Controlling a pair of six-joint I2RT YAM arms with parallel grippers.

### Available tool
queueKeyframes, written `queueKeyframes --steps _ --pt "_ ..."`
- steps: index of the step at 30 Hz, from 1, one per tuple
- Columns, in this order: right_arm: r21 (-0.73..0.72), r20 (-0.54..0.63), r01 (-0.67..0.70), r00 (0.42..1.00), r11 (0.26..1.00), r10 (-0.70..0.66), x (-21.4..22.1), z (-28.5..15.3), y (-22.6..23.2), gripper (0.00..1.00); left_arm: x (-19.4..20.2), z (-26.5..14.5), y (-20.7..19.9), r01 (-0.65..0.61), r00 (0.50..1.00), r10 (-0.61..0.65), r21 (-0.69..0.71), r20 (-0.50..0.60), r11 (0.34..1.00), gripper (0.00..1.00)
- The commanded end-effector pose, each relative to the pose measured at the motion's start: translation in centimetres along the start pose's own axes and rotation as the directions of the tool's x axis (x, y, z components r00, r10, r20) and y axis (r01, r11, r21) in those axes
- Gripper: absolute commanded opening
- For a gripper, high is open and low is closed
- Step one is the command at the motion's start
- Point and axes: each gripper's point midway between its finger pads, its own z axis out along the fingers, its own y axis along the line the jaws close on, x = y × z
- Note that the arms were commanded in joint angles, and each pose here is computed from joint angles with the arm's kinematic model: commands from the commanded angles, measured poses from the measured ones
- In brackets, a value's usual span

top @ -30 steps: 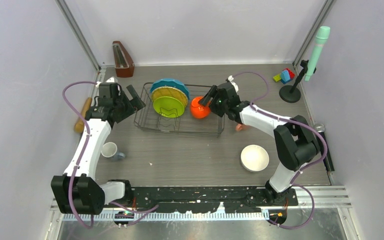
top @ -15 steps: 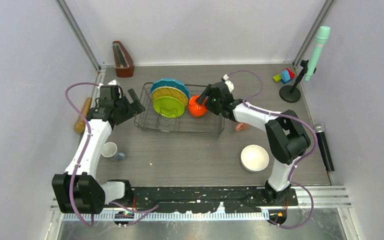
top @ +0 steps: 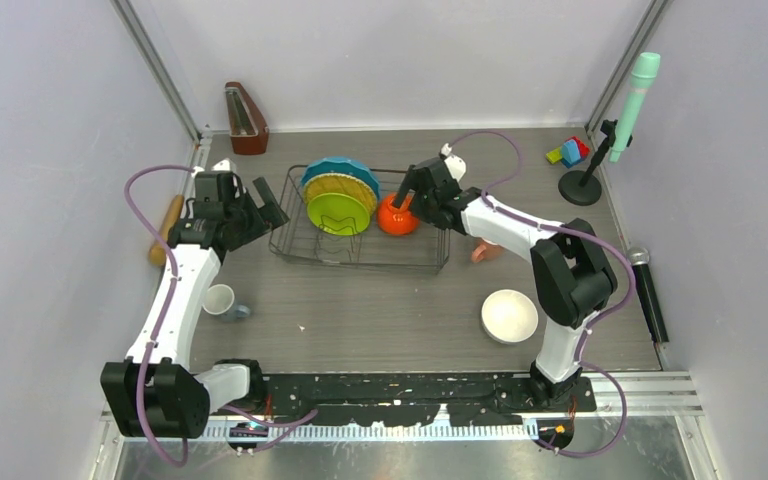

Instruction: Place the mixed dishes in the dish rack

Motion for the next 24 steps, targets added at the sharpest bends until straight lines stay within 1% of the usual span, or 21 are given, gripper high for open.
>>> queueKeyframes --steps 1,3,6,8,11,16,18,20,22,24 --pt "0.006 0.049 0.057 0.997 0.998 -0.057 -1.9 -1.7 0.6 0.92 -1.4 -1.6 -1.3 -0.032 0.999 0.030 0.058 0.038 0.998 0.91" --pt "-0.015 0.042 0.102 0.994 0.995 -0.101 -2.0 -2.6 1.2 0.89 -1.1 -1.8 -1.9 -0.046 0.999 0.044 0.093 0.022 0.995 0.89" --pt "-0.097 0.003 0.200 0.980 0.975 -0.201 -1.6 -4.4 2.5 0.85 -0.3 -2.2 -3.0 -0.065 0.998 0.068 0.147 -0.010 0.987 0.87" --pt "-0.133 -0.002 0.237 0.971 0.962 -0.240 -1.6 -5.6 2.8 0.82 0.4 -2.4 -3.8 -0.092 0.995 0.097 0.170 -0.023 0.981 0.87" --pt "-0.132 -0.010 0.279 0.959 0.951 -0.283 -1.8 -7.2 2.4 0.77 1.6 -2.8 -5.4 -0.145 0.988 0.153 0.194 -0.026 0.970 0.87" --pt "-0.188 0.030 0.313 0.949 0.931 -0.313 -3.0 -11.1 3.0 0.75 4.8 -3.4 -9.6 -0.219 0.968 0.246 0.309 -0.049 0.925 0.85" --pt "-0.183 0.048 0.311 0.950 0.933 -0.308 -3.6 -12.7 2.7 0.75 6.1 -3.6 -10.9 -0.240 0.960 0.274 0.348 -0.050 0.906 0.84" --pt "-0.141 0.052 0.309 0.951 0.941 -0.305 -3.9 -14.0 1.4 0.75 7.3 -3.8 -12.1 -0.251 0.955 0.292 0.382 -0.053 0.890 0.82" --pt "-0.075 0.043 0.307 0.951 0.949 -0.305 -4.1 -15.2 -0.5 0.74 8.7 -3.8 -12.9 -0.258 0.949 0.309 0.410 -0.064 0.875 0.81" --pt "0.018 0.010 0.298 0.954 0.954 -0.298 -4.0 -16.5 -3.5 0.74 10.1 -3.9 -13.6 -0.270 0.940 0.332 0.430 -0.076 0.861 0.80"
